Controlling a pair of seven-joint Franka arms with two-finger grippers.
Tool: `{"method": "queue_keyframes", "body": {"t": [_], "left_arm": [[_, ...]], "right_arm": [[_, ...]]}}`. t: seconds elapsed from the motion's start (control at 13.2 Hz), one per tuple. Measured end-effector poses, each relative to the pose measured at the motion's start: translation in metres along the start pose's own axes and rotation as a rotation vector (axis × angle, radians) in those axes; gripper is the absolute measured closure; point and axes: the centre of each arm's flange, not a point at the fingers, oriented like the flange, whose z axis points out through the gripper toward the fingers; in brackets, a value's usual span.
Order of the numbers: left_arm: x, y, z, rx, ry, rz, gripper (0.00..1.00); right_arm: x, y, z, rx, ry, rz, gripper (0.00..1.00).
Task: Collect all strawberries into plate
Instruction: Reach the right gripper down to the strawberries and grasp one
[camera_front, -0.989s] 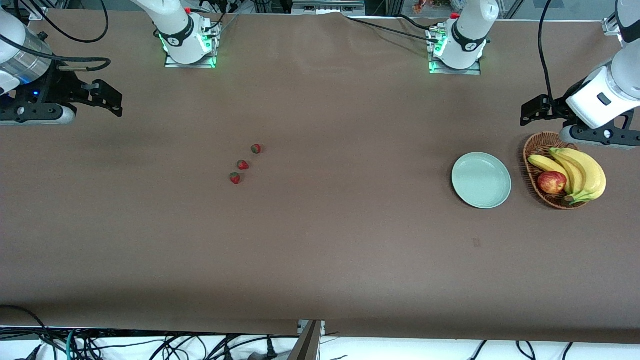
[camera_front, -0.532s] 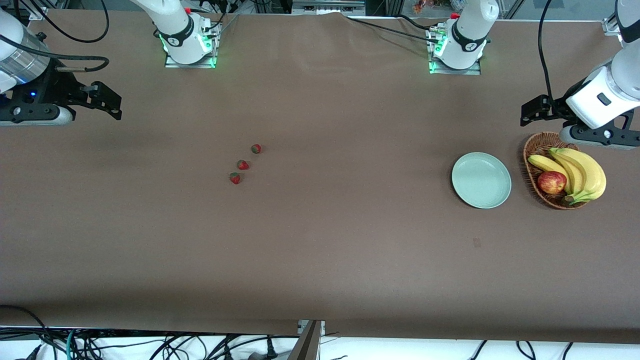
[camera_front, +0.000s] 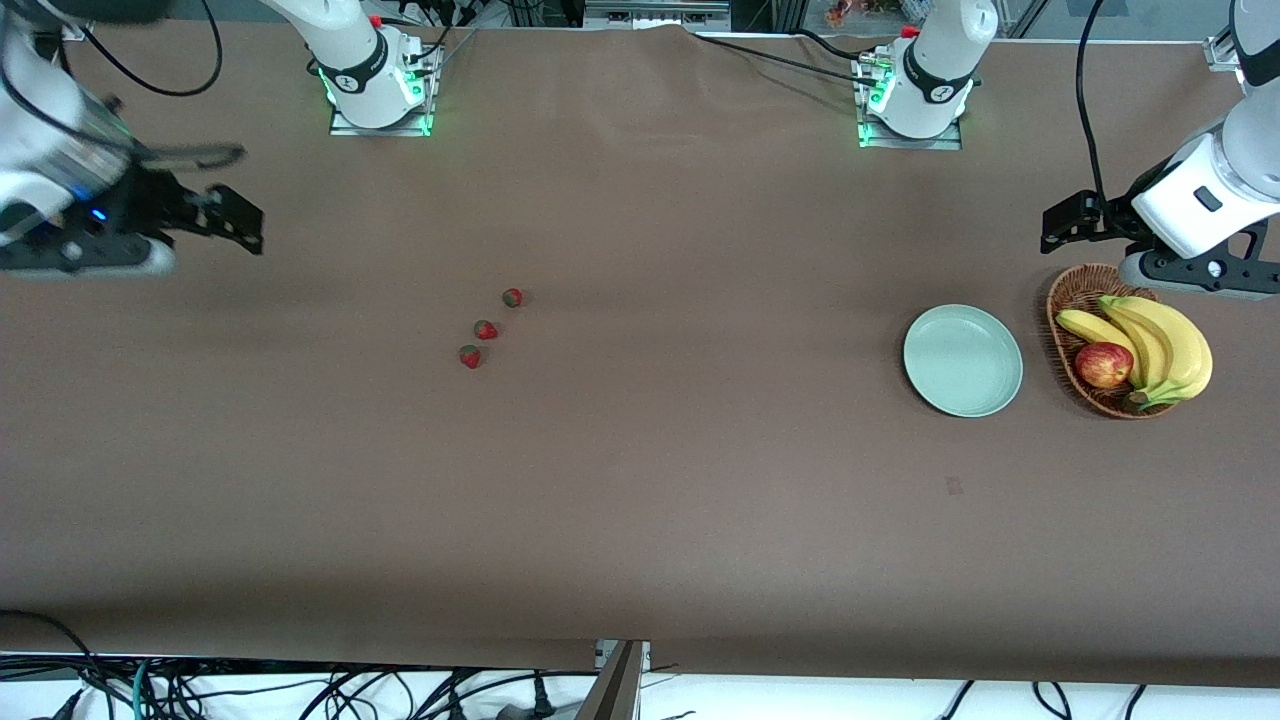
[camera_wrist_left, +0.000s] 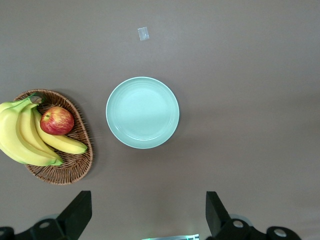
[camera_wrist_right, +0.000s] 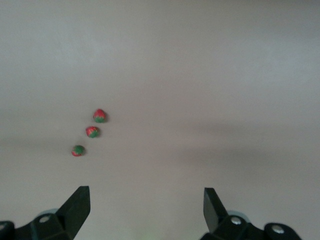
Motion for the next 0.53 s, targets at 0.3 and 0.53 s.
{"method": "queue_keyframes", "body": {"t": [0.3, 0.53], "left_arm": [[0.000, 0.000, 0.001, 0.000, -0.001, 0.000, 0.00], [0.001, 0.000, 0.001, 0.000, -0.001, 0.000, 0.00]], "right_arm": [[0.045, -0.068, 0.110, 0.038, -0.061, -0.035, 0.00], [0.050, -0.115, 0.210, 0.032, -0.006, 0.045, 0.00]]}}
